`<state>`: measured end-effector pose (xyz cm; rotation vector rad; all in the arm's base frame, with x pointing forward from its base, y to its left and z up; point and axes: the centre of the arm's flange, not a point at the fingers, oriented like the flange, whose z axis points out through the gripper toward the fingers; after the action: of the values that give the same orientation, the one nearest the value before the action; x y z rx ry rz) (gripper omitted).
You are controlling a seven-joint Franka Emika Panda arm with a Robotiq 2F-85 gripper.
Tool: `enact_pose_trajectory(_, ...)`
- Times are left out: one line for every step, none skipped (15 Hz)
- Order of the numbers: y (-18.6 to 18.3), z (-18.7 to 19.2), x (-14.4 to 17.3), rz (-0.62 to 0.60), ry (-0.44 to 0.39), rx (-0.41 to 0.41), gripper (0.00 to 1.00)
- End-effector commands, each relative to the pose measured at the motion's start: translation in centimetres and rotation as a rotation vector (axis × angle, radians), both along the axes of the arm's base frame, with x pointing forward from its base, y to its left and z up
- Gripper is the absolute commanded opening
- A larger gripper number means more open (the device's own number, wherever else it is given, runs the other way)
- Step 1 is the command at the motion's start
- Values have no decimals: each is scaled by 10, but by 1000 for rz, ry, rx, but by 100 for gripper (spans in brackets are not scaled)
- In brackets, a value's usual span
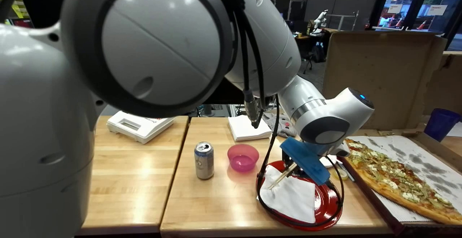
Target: Put the chopsticks on the plate
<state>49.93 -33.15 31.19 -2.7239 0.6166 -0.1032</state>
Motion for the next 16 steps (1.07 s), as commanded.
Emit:
enact_pose_trajectory(1, 7, 1, -17, -18, 10, 50)
enact_pose_trajectory(1, 9, 1, -14, -22, 8, 57)
enact_pose_trajectory(2, 11, 1, -13, -26, 4, 63)
enact_pose_trajectory(3, 13, 1, -12, -30, 1, 70)
enact_pose_trajectory(4, 16, 0, -12, -34, -4, 78)
enact_pose_trajectory(6, 20, -2, -11, -42, -11, 84)
enact_pose_trajectory(8, 24, -4, -10, -48, -17, 92)
enact_pose_trajectory(10, 29, -5, -6, -58, -27, 98)
enact_pose_trajectory(13, 35, -7, 0, -70, -41, 100)
enact_pose_trajectory(16, 41, -9, 4, -83, -55, 100)
enact_pose_trajectory(21, 49, -11, 13, -96, -76, 100)
enact_pose_trajectory(26, 56, -13, 25, -112, -95, 100)
enact_pose_trajectory(34, 65, -16, 46, -126, -119, 100)
enact_pose_trajectory(41, 71, -17, 67, -137, -141, 100)
enact_pose_trajectory(49, 77, -19, 93, -142, -167, 100)
enact_pose_trajectory(60, 82, -21, 128, -144, -197, 100)
